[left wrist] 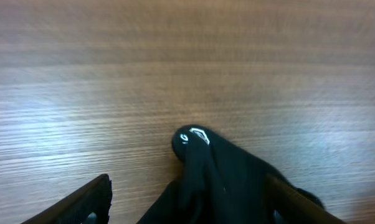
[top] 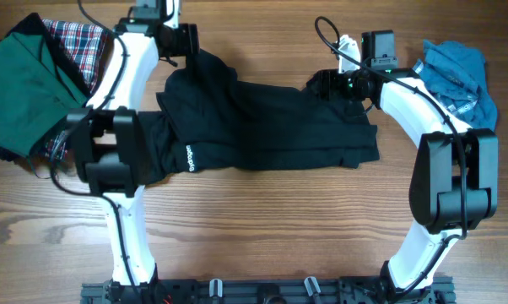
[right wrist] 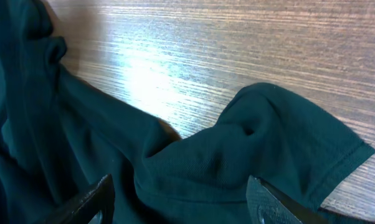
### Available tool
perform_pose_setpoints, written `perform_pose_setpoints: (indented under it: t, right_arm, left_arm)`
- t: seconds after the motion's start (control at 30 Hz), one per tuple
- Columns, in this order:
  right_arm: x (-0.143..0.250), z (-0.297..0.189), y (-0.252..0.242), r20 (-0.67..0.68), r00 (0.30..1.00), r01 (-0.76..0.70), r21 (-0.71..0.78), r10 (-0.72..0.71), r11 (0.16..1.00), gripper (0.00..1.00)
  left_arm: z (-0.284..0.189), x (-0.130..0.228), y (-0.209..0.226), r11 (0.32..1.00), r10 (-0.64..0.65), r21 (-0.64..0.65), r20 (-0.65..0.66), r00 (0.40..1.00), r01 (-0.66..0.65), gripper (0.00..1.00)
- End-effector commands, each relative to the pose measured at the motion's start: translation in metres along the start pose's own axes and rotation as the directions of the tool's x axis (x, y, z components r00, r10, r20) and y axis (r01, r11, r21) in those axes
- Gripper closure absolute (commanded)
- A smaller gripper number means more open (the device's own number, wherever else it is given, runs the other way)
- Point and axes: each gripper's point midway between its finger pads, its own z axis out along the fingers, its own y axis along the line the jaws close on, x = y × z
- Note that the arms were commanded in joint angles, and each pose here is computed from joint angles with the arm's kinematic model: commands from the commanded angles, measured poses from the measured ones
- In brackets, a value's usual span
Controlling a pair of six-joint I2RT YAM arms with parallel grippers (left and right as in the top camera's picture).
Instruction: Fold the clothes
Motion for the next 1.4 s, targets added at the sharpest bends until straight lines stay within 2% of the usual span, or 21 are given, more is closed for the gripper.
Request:
perform_pose_setpoints:
  t: [0.0,0.2,0.37,0.43,0.53,0.7,0.87,1.07,1.23,1.37]
  right_arm:
    - [0.002,0.003,0.002,-0.010,1.000,-0.018,-0.022,0.018,1.000,0.32]
    - [0.001,0.003,0.002,-0.010,1.000,-0.019,-0.022,0.018,1.000,0.32]
    - [0.002,0.003,0.001,-0.013,1.000,-0.019,-0.022,0.018,1.000,0.32]
    - [0.002,0.003,0.001,-0.013,1.000,-0.016,-0.021,0.016,1.000,0.32]
    - [0.002,0.003,0.001,-0.011,1.000,-0.016,-0.022,0.016,1.000,0.32]
    - [0.002,0.003,0.000,-0.011,1.000,-0.015,-0.015,0.015,1.000,0.32]
    - [0.002,0.003,-0.002,-0.011,1.000,-0.015,-0.002,0.015,1.000,0.32]
    - [0.002,0.003,-0.002,-0.012,1.000,-0.019,-0.003,0.019,1.000,0.31]
    - [0.002,0.003,-0.002,-0.012,1.000,-0.020,-0.003,0.020,1.000,0.31]
    - [0.002,0.003,-0.001,-0.011,1.000,-0.019,-0.007,0.019,1.000,0.31]
  left_arm:
    - [0.019,0.010,-0.018,0.997,0.056,0.059,-0.022,0.998,-0.054,0.24]
    - [0.026,0.002,-0.024,0.995,0.068,0.067,0.018,0.998,-0.069,0.28]
    - [0.052,0.024,-0.020,0.995,0.084,0.065,-0.040,0.996,-0.081,0.28]
    - [0.056,0.027,-0.019,0.995,0.082,0.065,-0.048,0.995,-0.079,0.32]
    - [0.056,0.024,-0.020,0.995,0.083,0.066,-0.037,0.996,-0.081,0.44]
    - [0.056,0.022,-0.018,0.995,0.084,0.052,-0.030,0.996,-0.082,0.80]
    - [0.044,0.010,-0.018,0.996,0.087,0.037,0.003,0.996,-0.087,0.94]
    - [-0.019,-0.034,-0.027,0.995,0.098,0.023,0.122,0.988,-0.102,0.96]
    - [-0.072,-0.043,-0.034,0.994,0.100,0.025,0.142,0.985,-0.104,0.96]
    - [-0.105,-0.032,-0.048,0.992,0.113,0.035,0.104,0.988,-0.117,0.96]
